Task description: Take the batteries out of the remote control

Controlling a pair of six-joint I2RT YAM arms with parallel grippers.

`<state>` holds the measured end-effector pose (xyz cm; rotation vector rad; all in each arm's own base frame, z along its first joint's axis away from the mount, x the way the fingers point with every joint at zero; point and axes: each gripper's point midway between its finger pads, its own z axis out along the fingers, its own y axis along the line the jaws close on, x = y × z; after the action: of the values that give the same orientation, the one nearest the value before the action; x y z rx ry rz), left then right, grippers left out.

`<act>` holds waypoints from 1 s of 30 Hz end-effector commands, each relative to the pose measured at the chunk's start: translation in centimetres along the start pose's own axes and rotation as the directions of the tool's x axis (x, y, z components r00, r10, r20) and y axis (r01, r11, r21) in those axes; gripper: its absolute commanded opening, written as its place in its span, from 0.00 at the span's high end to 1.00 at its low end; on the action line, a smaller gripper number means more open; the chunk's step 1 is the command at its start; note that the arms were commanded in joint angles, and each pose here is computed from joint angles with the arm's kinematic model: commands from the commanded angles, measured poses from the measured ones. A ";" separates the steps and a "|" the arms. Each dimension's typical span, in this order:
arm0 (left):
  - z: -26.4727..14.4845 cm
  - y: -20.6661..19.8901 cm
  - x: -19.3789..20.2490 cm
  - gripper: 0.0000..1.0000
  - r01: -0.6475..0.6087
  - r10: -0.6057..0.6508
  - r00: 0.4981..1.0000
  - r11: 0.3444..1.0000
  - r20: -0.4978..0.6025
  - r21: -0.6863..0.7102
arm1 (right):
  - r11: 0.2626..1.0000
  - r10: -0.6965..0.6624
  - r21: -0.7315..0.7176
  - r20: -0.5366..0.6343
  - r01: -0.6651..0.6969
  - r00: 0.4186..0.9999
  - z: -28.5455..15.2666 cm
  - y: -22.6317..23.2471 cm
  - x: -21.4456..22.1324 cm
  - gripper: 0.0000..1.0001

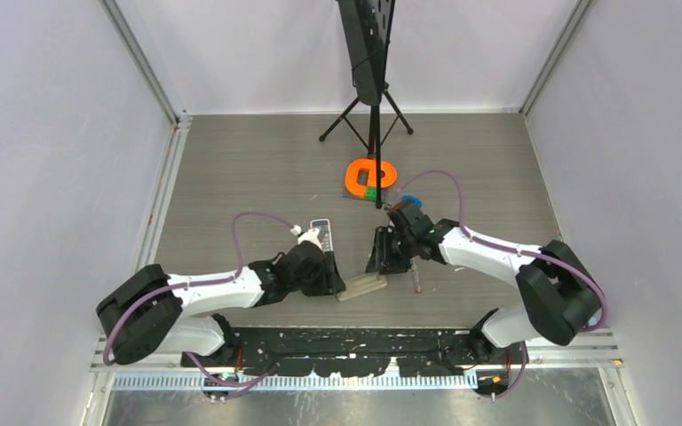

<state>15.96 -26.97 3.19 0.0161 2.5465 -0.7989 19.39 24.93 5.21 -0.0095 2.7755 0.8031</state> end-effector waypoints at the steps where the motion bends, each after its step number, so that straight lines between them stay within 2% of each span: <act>1: -0.2 -1.2 -0.3 0.50 -0.012 0.012 1.000 1.000 0.021 0.017 | 0.999 -0.025 -0.024 -0.019 0.025 1.000 0.6 0.9 0.6 0.55; 11: 0.2 -1.3 0.7 0.50 -0.035 0.035 0.999 0.999 -0.020 -0.003 | 0.994 -0.068 0.090 0.022 0.066 0.997 0.2 -0.8 0.3 0.57; 21: 0.3 -0.5 0.6 0.51 -0.045 0.045 0.999 0.998 -0.016 -0.045 | 0.991 -0.109 0.083 0.075 0.103 0.991 -1.4 -0.7 -0.1 0.56; 27: 0.4 -0.5 0.6 0.51 -0.052 0.051 0.999 0.997 -0.018 -0.052 | 0.995 -0.098 0.012 0.035 0.098 0.995 -0.3 0.7 0.3 0.58; 30: 0.4 -0.4 0.5 0.51 -0.050 0.050 0.999 0.997 -0.017 -0.055 | 0.996 -0.088 0.027 0.016 0.087 0.996 0.5 0.4 0.7 0.58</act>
<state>15.16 -27.91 3.05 0.0702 2.5674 -0.7697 18.84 24.62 5.34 -0.1019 2.7441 0.7080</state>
